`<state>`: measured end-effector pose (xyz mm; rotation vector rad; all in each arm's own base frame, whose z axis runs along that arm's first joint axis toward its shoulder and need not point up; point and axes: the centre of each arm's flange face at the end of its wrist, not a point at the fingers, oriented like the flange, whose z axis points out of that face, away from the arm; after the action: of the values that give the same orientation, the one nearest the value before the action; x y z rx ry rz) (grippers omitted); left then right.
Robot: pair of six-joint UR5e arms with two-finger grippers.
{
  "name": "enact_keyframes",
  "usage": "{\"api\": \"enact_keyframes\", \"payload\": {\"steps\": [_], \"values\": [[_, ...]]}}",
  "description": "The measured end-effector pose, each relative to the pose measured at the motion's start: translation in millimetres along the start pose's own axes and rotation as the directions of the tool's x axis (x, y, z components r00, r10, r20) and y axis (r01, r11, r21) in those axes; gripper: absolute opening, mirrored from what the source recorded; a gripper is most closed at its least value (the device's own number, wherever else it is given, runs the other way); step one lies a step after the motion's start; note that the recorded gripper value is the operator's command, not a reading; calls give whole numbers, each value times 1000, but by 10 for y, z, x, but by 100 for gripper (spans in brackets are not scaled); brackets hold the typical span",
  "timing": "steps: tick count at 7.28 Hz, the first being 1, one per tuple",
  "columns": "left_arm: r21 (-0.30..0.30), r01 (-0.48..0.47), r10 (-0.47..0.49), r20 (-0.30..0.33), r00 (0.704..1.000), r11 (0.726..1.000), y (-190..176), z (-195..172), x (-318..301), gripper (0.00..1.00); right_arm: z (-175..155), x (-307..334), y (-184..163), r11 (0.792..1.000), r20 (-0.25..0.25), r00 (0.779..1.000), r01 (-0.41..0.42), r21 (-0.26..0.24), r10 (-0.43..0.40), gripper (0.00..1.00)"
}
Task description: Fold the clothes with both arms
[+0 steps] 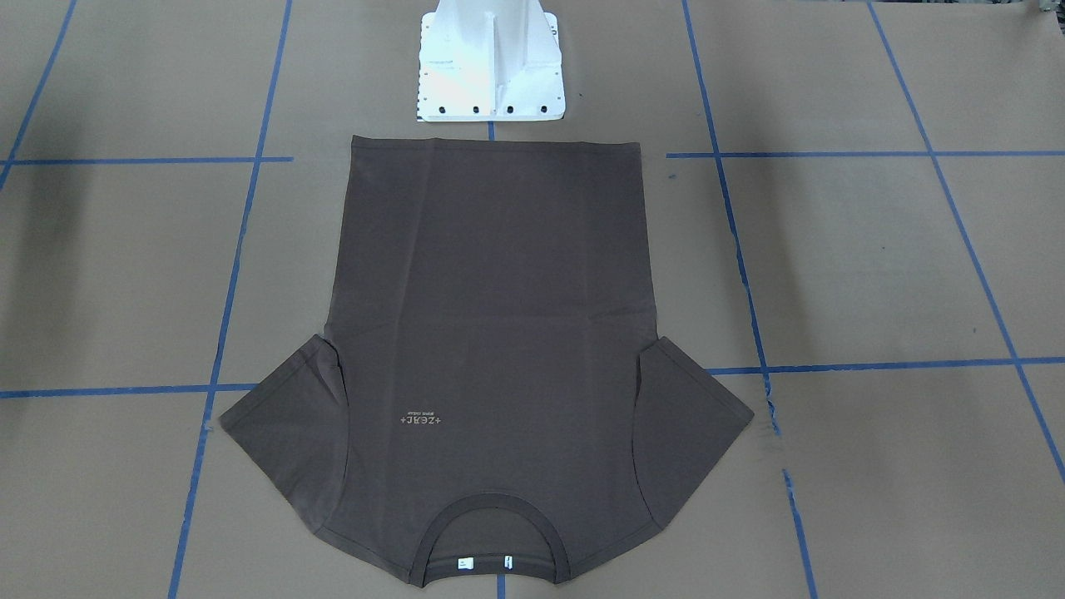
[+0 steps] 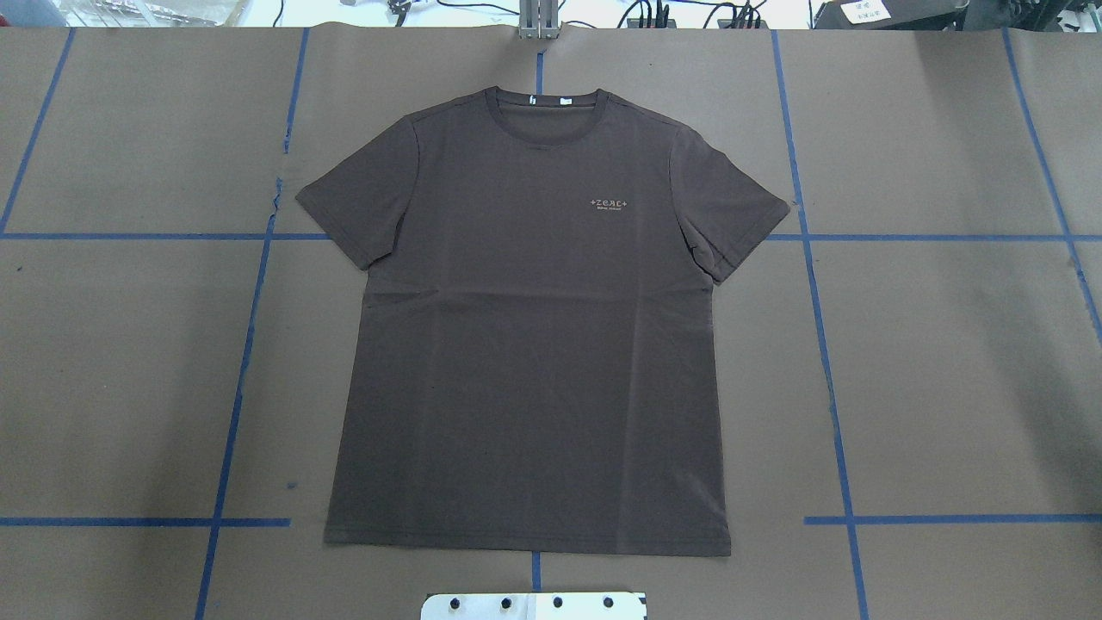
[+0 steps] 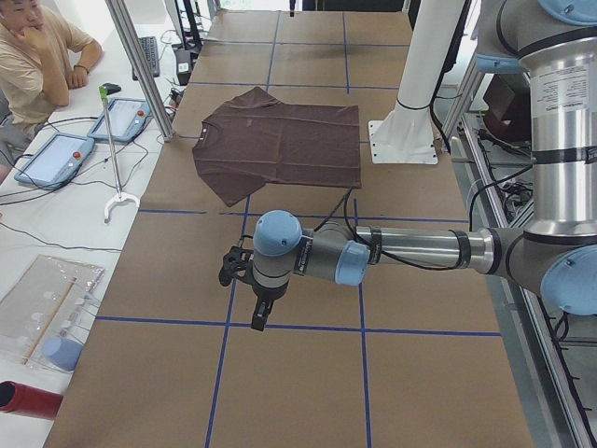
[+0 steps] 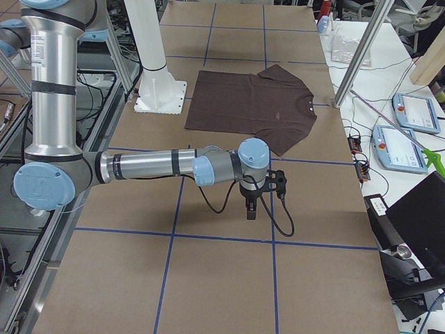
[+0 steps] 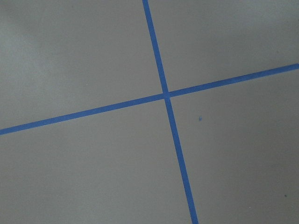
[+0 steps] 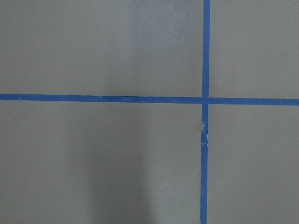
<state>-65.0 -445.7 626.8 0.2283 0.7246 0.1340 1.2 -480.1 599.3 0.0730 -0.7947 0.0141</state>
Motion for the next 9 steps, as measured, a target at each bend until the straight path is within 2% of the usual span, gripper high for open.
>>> {"api": "enact_keyframes", "payload": {"steps": [2,4,5,7,9], "values": [[18,32,-32,26,999,999,-32,-79,39,100,108,87,-40,999,11,999,37,38,-37,100],[50,14,-16,30,999,999,-73,-141,96,100,182,140,-31,994,19,997,79,79,-81,100],[60,9,-11,28,1000,998,-70,-125,87,100,238,142,-20,993,21,996,90,77,-92,100],[76,-3,2,21,1000,997,-74,-139,106,100,441,-25,-19,992,25,993,116,42,-117,100],[90,-21,22,-9,1000,996,-95,-170,173,100,605,-366,-73,993,47,992,117,24,-118,100]]}}
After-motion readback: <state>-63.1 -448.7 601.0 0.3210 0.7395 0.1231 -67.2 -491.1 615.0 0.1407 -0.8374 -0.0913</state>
